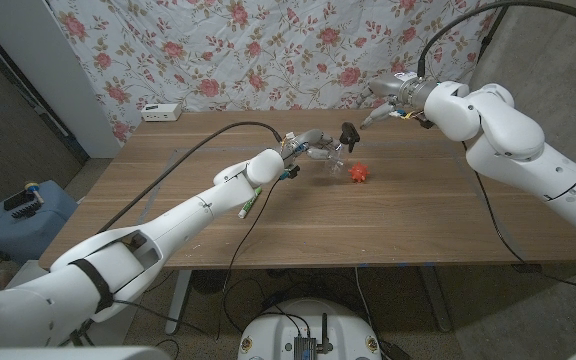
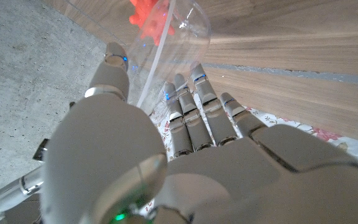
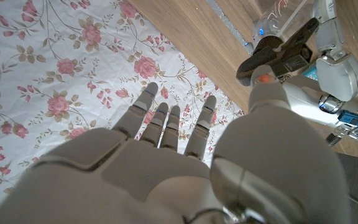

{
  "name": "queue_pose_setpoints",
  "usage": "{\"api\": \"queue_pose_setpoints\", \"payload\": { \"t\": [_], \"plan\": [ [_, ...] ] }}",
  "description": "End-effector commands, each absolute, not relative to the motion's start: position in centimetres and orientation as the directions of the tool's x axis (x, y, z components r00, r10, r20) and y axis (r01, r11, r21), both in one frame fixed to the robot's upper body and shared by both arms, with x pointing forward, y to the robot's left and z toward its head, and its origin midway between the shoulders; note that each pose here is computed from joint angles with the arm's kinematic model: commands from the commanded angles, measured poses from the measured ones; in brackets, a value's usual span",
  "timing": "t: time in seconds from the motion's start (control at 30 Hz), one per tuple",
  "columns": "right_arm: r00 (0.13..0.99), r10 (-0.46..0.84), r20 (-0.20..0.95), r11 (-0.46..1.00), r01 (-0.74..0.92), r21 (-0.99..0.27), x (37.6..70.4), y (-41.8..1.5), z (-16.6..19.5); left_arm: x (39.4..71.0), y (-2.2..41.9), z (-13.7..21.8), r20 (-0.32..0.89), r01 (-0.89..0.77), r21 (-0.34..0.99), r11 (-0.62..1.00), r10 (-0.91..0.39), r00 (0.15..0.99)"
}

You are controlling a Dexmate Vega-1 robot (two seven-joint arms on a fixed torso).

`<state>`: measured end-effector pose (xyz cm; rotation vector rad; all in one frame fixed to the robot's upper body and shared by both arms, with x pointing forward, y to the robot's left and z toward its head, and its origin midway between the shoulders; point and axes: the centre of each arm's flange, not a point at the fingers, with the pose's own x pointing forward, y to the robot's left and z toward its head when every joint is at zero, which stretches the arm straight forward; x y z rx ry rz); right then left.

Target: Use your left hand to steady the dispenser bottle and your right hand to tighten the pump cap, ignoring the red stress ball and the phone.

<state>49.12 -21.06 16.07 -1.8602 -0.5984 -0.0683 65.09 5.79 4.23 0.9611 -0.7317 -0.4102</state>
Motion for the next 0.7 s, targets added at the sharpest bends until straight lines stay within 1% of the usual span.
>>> {"api": "queue_pose_setpoints", "payload": {
  "t": [0.03, 0.23, 0.7],
  "plan": [
    [0.815, 0.487, 0.313, -0.286, 0.488, -0.825, 49.7, -21.3, 16.5, 65.5, 5.7, 4.3, 0.367, 0.018, 0.851, 0.525, -0.618, 0.695],
    [0.778, 0.534, 0.331, -0.280, 0.532, -0.799, 49.9, -21.9, 16.3, 65.4, 5.7, 4.5, 0.366, 0.010, 0.854, 0.520, -0.615, 0.698],
    [0.757, 0.568, 0.323, -0.299, 0.556, -0.776, 51.0, -22.8, 15.6, 65.4, 5.3, 4.9, 0.373, 0.003, 0.854, 0.521, -0.616, 0.694]
  ]
}}
